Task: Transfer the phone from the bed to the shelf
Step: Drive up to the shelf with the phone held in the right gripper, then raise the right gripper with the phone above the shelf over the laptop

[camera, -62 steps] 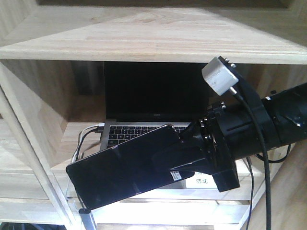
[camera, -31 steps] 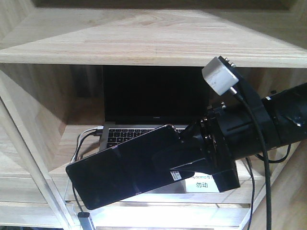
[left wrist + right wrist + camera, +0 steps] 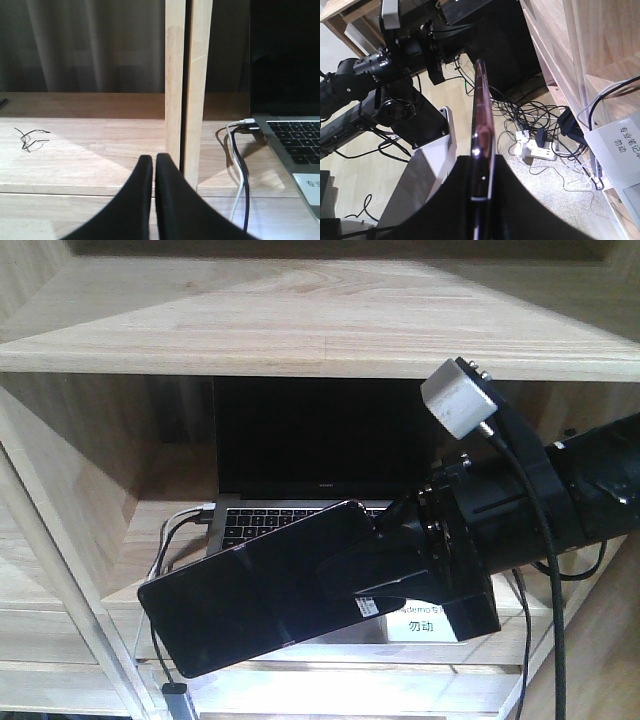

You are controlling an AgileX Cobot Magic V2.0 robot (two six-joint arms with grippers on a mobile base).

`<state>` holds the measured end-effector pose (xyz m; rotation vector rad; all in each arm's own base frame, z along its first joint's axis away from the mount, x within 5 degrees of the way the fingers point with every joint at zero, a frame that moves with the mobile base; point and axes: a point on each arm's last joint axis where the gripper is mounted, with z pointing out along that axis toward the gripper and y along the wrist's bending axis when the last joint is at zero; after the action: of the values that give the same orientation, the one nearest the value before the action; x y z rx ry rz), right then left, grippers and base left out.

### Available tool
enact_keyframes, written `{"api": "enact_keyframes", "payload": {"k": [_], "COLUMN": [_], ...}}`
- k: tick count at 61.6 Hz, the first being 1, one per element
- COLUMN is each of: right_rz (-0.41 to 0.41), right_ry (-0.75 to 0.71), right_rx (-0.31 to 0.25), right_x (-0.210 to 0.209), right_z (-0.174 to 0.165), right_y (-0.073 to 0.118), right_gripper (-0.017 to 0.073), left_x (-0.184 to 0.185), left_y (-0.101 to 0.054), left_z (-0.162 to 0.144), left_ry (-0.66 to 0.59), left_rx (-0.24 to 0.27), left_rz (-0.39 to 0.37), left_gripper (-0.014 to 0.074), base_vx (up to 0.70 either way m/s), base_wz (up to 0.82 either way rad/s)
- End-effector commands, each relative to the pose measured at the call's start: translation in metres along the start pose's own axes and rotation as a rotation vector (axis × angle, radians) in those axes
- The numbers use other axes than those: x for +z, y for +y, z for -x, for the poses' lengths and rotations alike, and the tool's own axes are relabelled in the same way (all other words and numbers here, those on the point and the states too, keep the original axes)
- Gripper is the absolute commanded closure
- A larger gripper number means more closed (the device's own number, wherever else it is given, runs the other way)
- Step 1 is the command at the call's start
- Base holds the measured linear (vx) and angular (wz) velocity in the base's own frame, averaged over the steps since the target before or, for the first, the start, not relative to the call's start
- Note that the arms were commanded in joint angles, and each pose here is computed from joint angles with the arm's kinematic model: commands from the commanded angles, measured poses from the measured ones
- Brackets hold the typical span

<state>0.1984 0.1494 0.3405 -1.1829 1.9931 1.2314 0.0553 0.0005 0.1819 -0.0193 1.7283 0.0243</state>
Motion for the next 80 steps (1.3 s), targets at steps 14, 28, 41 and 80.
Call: {"api": "enact_keyframes", "payload": {"k": [14,28,41,80], "right_rz": [0.095,0.095,0.096,0.057], "right_ry": [-0.064,-0.064,-0.065,-0.305], "right_rx": [-0.029,-0.029,-0.029,-0.098], "right_x": [-0.008,-0.008,-0.008,-0.028], "right_z": [0.011,0.011,0.011,0.031], "right_y": [0.020,0.020,0.020,0.047], "right_gripper": [0.0561,0.0561,0.0561,0.0561], "left_x": [0.000,0.000,0.000,0.000], "left_y": [0.001,0.001,0.001,0.001], "left_z": [0.006,0.006,0.006,0.006], "left_ry": [-0.076,-0.076,-0.076,-0.076], "left_rx": [-0.009,-0.009,-0.009,-0.009], "left_rz": [0.005,0.005,0.005,0.005], "left_gripper": [0.0593,0.0593,0.0593,0.0593], "base_vx": [0.00,0.00,0.00,0.00], "base_wz": [0.00,0.00,0.00,0.00]}}
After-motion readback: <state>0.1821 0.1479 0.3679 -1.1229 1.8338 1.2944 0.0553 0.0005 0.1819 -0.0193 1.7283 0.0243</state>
